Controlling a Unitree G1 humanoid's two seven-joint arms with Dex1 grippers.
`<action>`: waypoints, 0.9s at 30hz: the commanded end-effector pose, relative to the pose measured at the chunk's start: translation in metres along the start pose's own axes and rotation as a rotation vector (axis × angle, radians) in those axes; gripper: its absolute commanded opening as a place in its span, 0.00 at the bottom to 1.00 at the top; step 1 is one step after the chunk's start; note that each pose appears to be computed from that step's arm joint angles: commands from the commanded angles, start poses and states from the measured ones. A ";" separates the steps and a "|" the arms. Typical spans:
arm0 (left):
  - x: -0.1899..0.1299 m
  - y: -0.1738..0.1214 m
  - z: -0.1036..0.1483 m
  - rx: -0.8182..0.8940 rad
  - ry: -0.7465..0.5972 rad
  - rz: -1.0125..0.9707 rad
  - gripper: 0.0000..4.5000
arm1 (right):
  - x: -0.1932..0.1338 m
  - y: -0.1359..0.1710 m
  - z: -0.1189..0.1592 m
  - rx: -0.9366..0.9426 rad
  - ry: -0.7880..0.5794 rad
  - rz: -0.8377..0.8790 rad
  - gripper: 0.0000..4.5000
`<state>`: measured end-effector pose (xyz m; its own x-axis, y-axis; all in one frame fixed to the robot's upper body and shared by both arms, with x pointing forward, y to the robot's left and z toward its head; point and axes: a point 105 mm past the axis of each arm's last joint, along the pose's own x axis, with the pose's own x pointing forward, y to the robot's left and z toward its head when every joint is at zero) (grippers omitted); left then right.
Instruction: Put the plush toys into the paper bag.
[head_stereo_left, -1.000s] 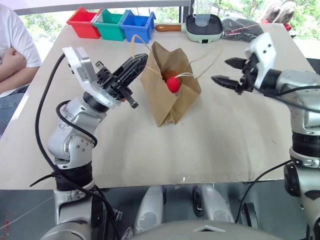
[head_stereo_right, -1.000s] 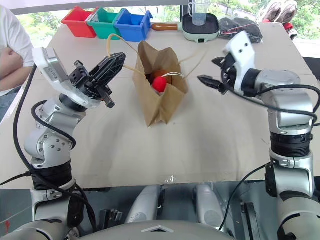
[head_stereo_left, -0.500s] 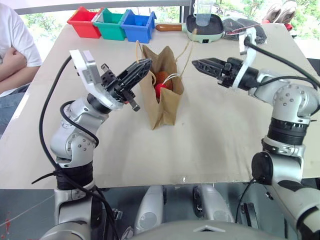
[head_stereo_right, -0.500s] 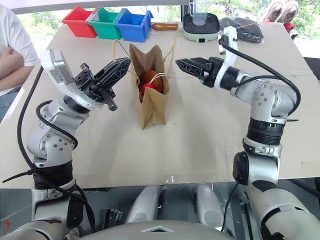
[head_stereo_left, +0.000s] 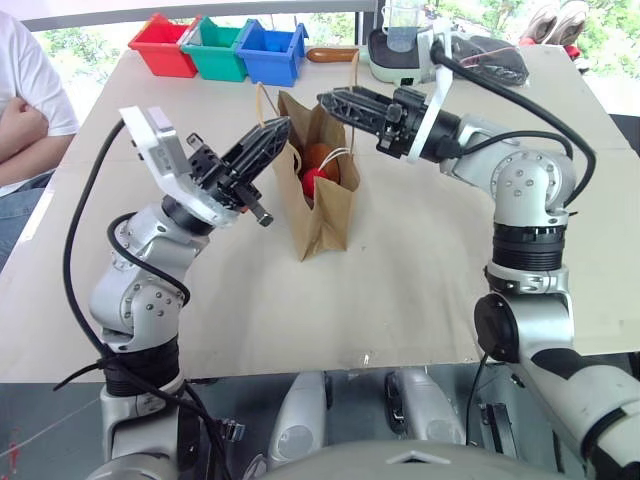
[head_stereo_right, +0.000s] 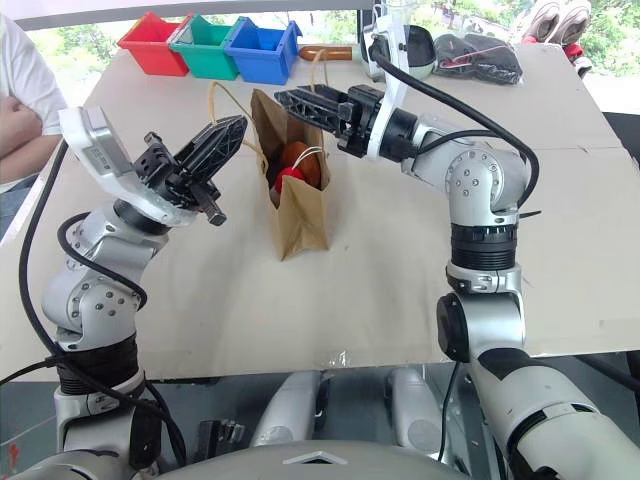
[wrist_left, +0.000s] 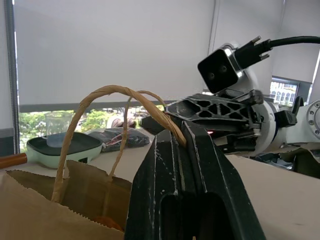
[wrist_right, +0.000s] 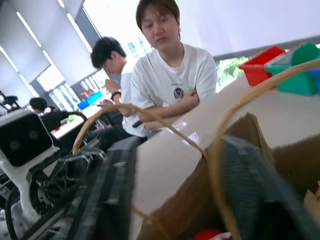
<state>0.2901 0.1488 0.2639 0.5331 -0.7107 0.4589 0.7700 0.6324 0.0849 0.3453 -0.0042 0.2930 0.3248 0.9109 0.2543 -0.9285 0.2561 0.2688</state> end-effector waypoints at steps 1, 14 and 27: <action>-0.001 -0.001 0.023 0.045 -0.079 0.006 0.00 | -0.003 0.030 0.044 -0.083 -0.155 0.125 0.05; -0.007 0.039 0.021 -0.070 -0.137 0.173 0.00 | -0.035 0.062 0.068 -0.189 -0.203 0.131 0.01; -0.002 0.017 -0.012 -0.110 0.048 -0.102 0.00 | -0.080 0.045 0.006 -0.119 -0.116 -0.119 0.18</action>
<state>0.3202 0.1603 0.2423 0.5637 -0.7331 0.3805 0.7938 0.6081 -0.0043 0.2971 -0.0650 0.2713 0.5018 0.8229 0.2665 -0.8607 0.4445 0.2482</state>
